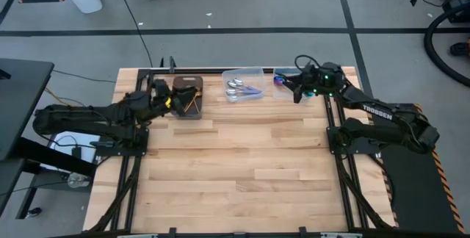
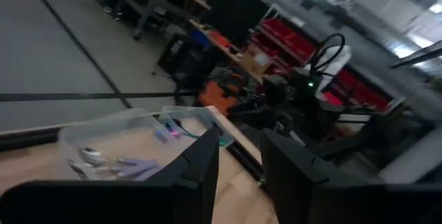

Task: Sort silverware by color (type)
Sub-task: Return to Home Position

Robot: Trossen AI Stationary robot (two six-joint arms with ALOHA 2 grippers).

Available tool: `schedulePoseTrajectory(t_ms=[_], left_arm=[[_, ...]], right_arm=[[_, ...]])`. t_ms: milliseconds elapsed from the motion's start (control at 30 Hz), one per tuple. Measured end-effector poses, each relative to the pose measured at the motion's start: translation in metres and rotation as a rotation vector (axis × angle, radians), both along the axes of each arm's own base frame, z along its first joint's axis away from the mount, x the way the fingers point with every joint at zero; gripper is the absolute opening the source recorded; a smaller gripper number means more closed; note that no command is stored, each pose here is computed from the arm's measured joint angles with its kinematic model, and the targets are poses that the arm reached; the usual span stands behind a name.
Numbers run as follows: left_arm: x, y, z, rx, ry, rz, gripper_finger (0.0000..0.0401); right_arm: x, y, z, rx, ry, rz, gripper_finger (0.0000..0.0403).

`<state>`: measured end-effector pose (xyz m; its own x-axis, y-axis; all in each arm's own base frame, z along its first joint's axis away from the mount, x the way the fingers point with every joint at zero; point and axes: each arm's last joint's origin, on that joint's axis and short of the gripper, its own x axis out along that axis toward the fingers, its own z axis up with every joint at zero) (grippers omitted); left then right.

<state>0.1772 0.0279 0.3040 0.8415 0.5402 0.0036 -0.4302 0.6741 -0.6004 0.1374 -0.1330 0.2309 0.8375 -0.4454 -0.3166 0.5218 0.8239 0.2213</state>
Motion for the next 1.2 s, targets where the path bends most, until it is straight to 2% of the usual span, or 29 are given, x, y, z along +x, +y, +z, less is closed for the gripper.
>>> schedulePoseTrajectory(t_ms=[333, 600, 833, 1033, 1200], left_arm=[[-0.021, -0.006, -0.051, -0.055, -0.125, 0.053, 0.0074], [-0.041, -0.007, -0.089, -0.148, -0.164, 0.065, 0.004], [-0.054, -0.007, -0.112, -0.204, -0.198, 0.088, 0.0014], [-0.062, -0.01, -0.131, -0.257, -0.236, 0.127, 0.001], [-0.064, -0.014, -0.132, -0.261, -0.223, 0.132, 0.001]], right_arm=[[-0.014, 0.015, 0.007, 0.05, -0.339, 0.103, 0.0152], [-0.03, 0.028, 0.011, 0.056, -0.444, 0.088, 0.015], [-0.047, 0.038, 0.015, 0.037, -0.529, 0.067, 0.0121], [-0.059, 0.046, 0.005, 0.082, -0.583, 0.081, 0.0092], [-0.067, 0.053, -0.003, 0.108, -0.638, 0.073, 0.0077]])
